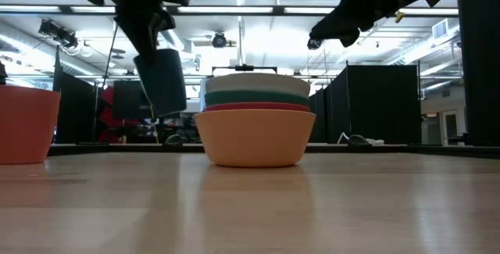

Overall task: Nest bowls inside each other
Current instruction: Move the blue cup to the left of the stacked bowls

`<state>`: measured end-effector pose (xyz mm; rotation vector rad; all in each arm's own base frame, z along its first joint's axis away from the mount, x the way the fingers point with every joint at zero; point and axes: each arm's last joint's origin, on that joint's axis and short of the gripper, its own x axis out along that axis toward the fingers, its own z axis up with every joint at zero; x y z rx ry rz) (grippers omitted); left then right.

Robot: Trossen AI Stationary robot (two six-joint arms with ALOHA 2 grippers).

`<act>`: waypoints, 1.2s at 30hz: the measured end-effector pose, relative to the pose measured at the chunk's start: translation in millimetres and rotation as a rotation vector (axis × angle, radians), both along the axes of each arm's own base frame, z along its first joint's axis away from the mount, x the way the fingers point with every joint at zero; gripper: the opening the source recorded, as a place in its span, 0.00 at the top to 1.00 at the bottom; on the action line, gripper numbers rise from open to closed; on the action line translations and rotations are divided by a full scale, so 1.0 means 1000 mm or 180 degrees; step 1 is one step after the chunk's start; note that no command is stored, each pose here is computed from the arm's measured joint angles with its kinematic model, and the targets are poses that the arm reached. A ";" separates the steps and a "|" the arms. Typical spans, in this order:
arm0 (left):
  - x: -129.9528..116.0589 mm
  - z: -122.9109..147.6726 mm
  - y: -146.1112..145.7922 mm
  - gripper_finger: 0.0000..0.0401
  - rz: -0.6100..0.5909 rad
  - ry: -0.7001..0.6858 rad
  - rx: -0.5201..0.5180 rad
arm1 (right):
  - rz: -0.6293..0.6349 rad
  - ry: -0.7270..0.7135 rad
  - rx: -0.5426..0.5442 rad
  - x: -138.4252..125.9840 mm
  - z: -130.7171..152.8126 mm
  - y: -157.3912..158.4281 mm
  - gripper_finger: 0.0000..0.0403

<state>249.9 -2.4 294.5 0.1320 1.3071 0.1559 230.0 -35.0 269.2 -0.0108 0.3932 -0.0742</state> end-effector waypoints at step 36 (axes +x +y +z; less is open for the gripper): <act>0.039 -0.042 -0.030 1.00 -0.0199 0.0232 -0.0578 | -0.0026 -0.0006 0.0082 0.000 0.000 0.000 0.82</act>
